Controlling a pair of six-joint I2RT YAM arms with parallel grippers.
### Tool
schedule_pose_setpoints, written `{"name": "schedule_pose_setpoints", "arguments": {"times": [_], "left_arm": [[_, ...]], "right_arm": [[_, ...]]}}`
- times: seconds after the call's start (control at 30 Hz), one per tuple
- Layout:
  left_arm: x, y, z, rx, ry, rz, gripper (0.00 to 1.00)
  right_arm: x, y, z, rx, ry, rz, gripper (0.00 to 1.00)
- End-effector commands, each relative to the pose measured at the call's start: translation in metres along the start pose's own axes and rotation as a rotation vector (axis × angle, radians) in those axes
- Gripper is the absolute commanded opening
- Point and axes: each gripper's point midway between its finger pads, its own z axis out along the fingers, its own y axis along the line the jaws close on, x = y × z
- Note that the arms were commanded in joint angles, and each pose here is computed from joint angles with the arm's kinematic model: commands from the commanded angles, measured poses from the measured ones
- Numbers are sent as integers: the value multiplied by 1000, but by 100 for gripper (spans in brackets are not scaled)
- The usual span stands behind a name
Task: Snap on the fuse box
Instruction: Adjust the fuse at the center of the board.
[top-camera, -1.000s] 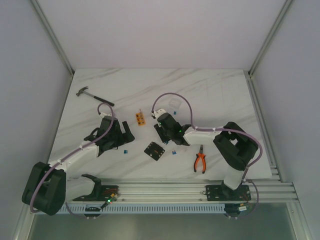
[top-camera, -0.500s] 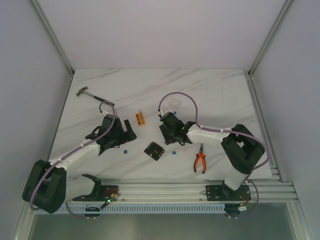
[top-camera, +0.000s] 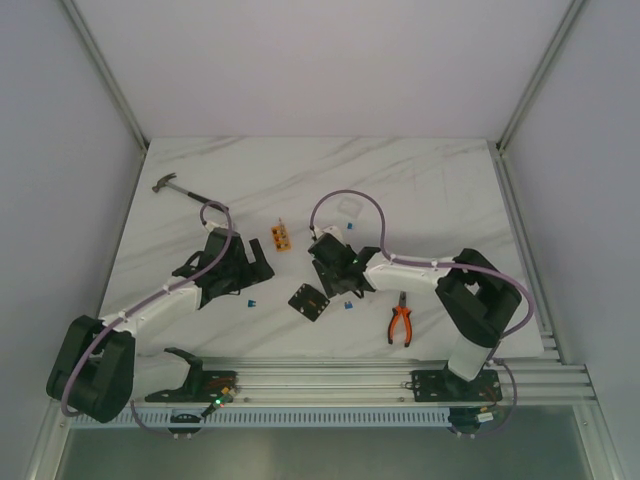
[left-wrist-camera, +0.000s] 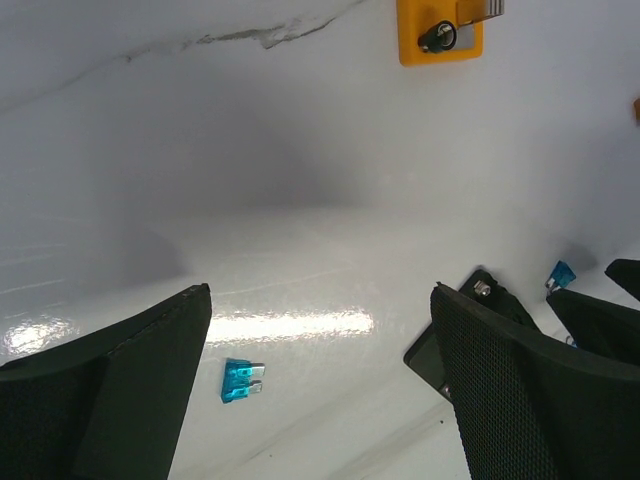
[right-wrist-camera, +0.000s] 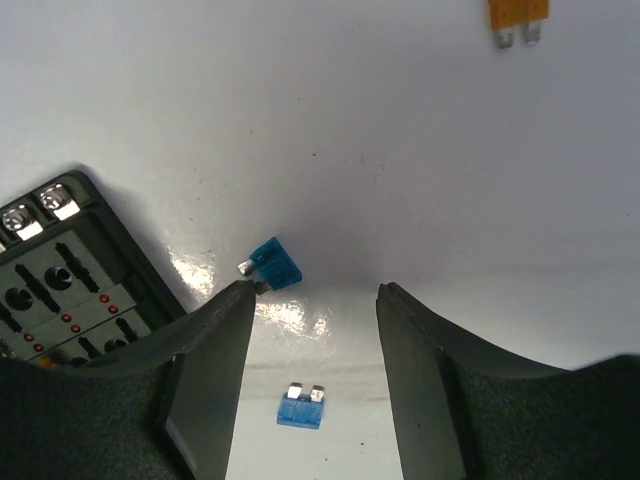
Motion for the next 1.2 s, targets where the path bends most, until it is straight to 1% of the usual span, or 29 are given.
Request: {"name": "schedule_pose_setpoints", "arguments": {"times": [0.0,0.17,0.33,0.57,0.7,0.8,0.97,1.07,1.17], "left_arm": [[-6,-13,-1,39,-10,7,100],[-7,-16,-3,53,-7,5,100],[-4,-20,-4,69,2,11,100],[-3,-24,-4,75,3,12,100],[-3,-25,-4,78,3,11,100],[-1,-24,-4,79,5,10,100],[1,-24,-4,83,7,10,100],[1,-24,-5,87,4,9,100],[2,-25,-6,96,7,14,99]], "right_arm": [[1,-11,5,73,16,-27,59],[3,-12,7,69,21,-45,59],[4,-32,7,129,18,-25,59],[-6,-53,-3,197,4,35,58],[-18,-34,-11,90,-6,22,57],[-23,-15,-15,-41,8,-69,57],[-29,1,-20,-173,10,-262,57],[-28,4,-17,-215,32,-359,56],[-27,3,-13,-227,63,-419,53]]}}
